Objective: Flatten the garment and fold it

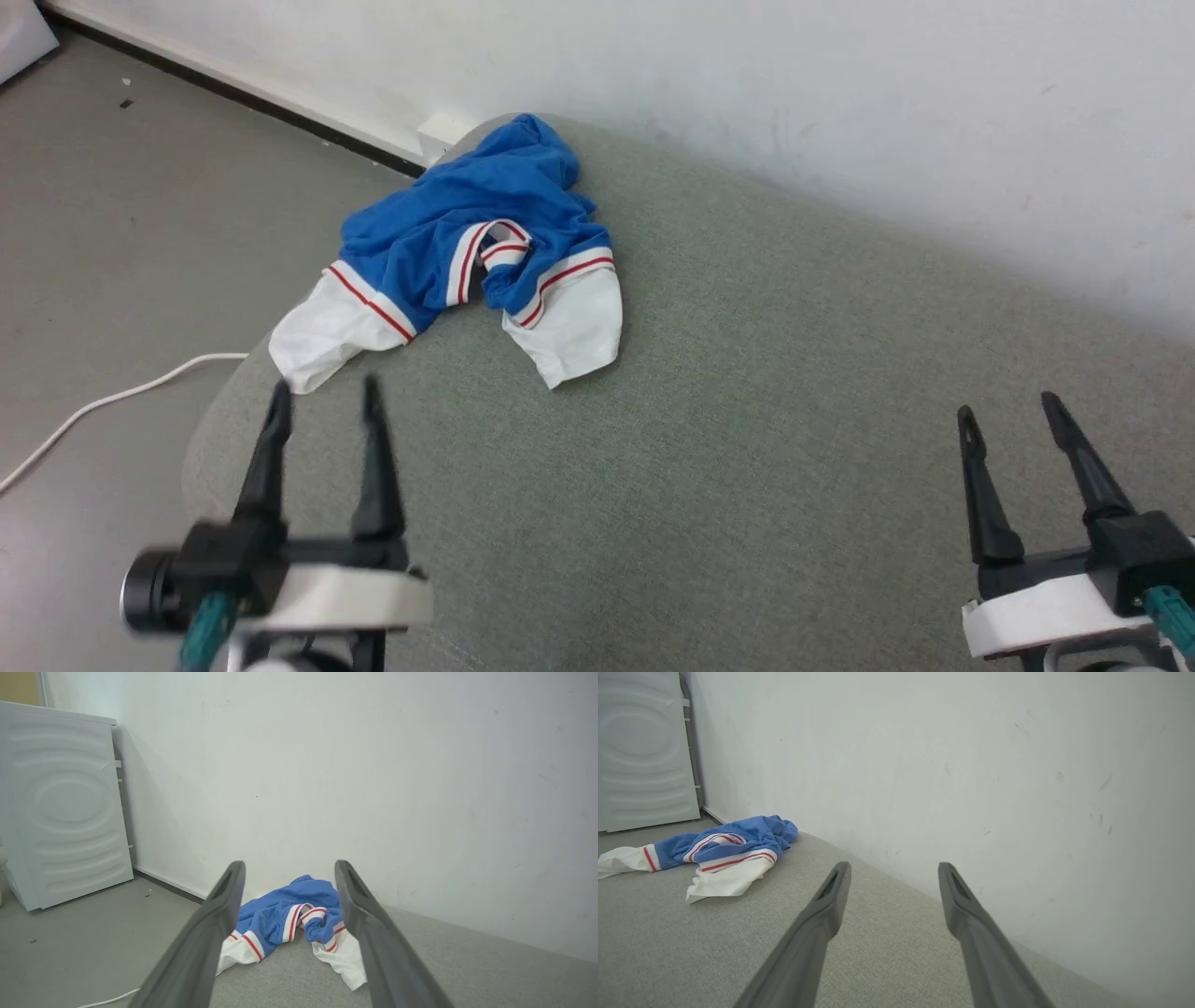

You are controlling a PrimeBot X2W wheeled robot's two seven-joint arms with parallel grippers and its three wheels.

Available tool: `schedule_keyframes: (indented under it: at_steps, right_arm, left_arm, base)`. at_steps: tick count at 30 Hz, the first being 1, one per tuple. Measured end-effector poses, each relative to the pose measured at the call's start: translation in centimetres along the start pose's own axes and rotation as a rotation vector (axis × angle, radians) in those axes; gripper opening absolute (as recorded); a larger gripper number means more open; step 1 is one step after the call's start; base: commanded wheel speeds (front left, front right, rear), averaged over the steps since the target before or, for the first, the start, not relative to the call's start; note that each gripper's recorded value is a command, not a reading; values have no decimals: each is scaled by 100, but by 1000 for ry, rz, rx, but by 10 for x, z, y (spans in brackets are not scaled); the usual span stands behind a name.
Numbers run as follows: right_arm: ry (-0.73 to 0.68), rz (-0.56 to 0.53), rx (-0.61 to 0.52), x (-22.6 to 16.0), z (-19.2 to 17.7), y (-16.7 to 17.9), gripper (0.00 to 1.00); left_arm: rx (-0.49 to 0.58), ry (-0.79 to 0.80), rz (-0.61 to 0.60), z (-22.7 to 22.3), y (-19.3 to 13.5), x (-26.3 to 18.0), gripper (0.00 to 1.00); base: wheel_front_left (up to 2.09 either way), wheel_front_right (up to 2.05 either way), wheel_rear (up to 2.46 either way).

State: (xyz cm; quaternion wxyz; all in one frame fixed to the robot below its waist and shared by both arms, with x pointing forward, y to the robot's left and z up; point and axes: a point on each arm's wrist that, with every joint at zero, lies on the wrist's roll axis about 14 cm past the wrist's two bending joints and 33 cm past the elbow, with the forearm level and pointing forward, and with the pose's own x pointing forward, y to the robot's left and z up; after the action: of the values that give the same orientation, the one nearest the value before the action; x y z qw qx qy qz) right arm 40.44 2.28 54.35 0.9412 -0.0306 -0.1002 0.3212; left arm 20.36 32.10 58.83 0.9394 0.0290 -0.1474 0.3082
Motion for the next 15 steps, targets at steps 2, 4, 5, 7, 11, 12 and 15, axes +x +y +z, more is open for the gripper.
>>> schedule_keyframes:
  at_steps: [2,4,5,7,11,12,15]
  right_arm:
    - [-1,-7,-3,2,1,-3,100]
    - [-3,-14,-4,4,3,-7,100]
    - [-5,-15,-8,6,5,-8,100]
    - [-11,-17,-16,9,9,-10,100]
    - [-21,-16,-29,16,16,-12,100]
    - [-24,-12,-30,18,18,-11,100]
    - [-34,-9,-24,25,20,-12,100]
  left_arm:
    - [-21,-6,-68,9,-15,18,100]
    - [-17,-33,-121,27,-25,42,100]
    - [-7,-51,-146,39,-30,55,100]
    - [7,-89,-180,64,-40,84,100]
    - [85,-125,-243,105,-57,138,100]
    - [116,-120,-258,110,-60,151,100]
    - [195,-55,-293,108,-71,186,100]
  base:
    - [0,0,0]
    - [0,0,0]
    - [0,0,0]
    - [0,0,0]
    - [0,0,0]
    - [0,0,0]
    - [0,0,0]
